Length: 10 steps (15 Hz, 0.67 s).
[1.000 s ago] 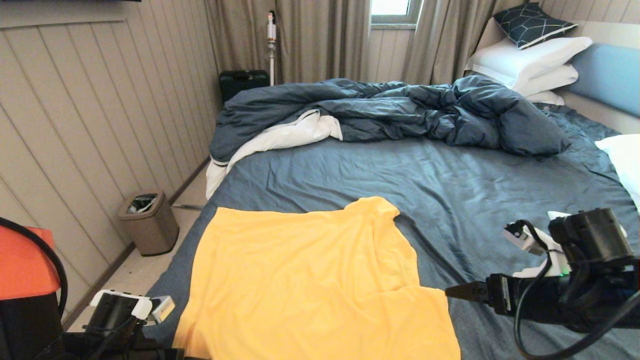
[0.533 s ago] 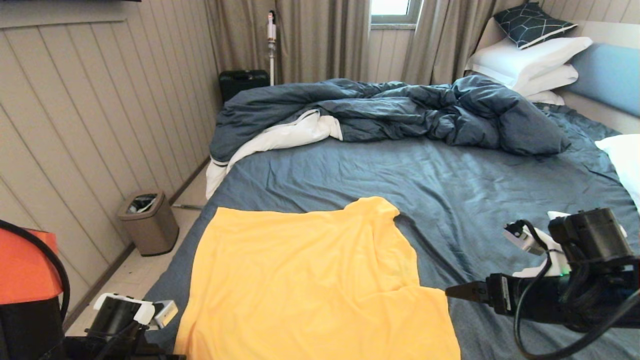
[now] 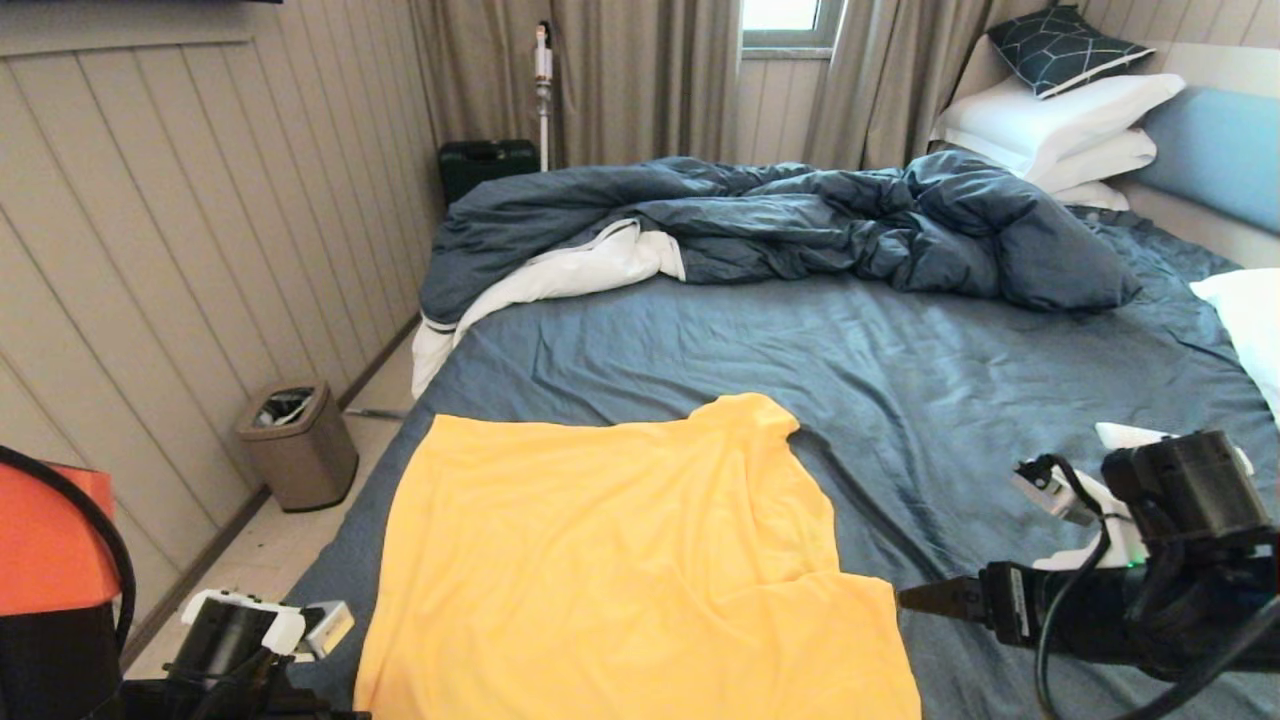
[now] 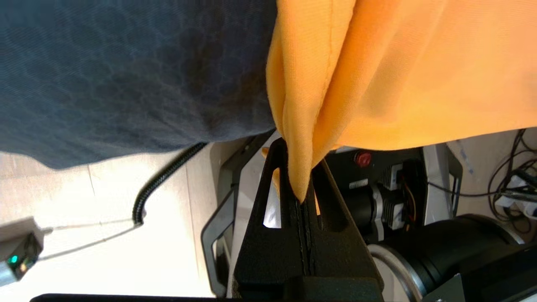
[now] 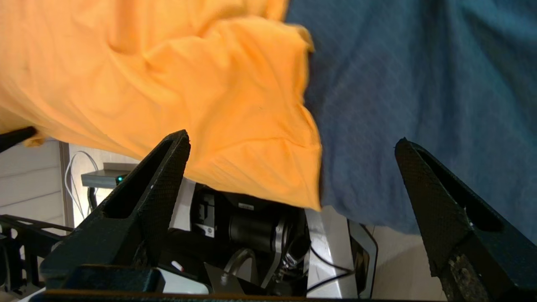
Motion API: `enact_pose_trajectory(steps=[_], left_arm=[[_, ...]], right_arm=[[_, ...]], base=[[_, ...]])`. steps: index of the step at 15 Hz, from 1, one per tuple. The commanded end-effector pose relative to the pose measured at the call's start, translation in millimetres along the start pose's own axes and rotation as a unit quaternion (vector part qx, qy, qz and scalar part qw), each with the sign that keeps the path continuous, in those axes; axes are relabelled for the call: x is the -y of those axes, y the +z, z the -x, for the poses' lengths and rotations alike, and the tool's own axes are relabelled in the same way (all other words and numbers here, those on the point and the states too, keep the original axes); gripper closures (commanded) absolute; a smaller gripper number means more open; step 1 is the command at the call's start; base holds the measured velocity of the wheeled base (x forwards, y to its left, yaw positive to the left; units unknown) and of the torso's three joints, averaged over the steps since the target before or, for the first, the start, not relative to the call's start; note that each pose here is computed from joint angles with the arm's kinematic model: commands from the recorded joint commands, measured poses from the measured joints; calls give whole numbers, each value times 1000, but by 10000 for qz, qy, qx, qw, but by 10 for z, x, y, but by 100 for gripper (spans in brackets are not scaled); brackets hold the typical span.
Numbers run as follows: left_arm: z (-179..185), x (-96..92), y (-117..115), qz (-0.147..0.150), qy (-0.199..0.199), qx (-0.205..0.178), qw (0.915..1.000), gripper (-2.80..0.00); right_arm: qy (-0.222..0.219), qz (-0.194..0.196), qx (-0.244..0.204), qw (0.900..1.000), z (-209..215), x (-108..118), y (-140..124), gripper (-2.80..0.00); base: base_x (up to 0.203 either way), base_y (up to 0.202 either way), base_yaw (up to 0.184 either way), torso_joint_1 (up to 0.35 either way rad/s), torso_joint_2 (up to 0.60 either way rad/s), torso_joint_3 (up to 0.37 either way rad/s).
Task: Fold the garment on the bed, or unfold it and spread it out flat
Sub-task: Fold the yellow T-shirt
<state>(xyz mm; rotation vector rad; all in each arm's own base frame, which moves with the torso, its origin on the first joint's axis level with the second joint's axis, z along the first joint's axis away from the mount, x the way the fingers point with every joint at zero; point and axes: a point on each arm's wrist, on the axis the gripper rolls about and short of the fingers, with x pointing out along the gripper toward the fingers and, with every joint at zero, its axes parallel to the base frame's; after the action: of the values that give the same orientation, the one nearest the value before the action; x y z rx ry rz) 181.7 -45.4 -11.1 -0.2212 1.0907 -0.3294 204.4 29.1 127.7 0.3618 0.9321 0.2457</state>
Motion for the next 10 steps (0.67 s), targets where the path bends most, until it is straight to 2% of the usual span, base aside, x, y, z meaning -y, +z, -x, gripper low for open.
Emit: enact_pose_trajectory(steps=[1,3,5,10], left_arm=[[20,3,-8,-8,-29,106,9999,0],[29,6,-9,-17,-37,134,9999,0],[25,7,-3,-30,-50,171,9998,0],[18,7,-5,39,-69,149,9999,0]], right_arm=[[-127,-186,-215,9995,-51,100,-89,-280],[-146,-267,-471,9984,-80,156,-223,-280],[49,-183,-875,9960,-130,191,-382,-280],[195,90,-1695,9853,-381,200,-541,-280]], base=[[0,0,0,0,0,0],[0,0,0,0,0,0],[0,0,0,0,0,0],[0,0,0,0,0,0]])
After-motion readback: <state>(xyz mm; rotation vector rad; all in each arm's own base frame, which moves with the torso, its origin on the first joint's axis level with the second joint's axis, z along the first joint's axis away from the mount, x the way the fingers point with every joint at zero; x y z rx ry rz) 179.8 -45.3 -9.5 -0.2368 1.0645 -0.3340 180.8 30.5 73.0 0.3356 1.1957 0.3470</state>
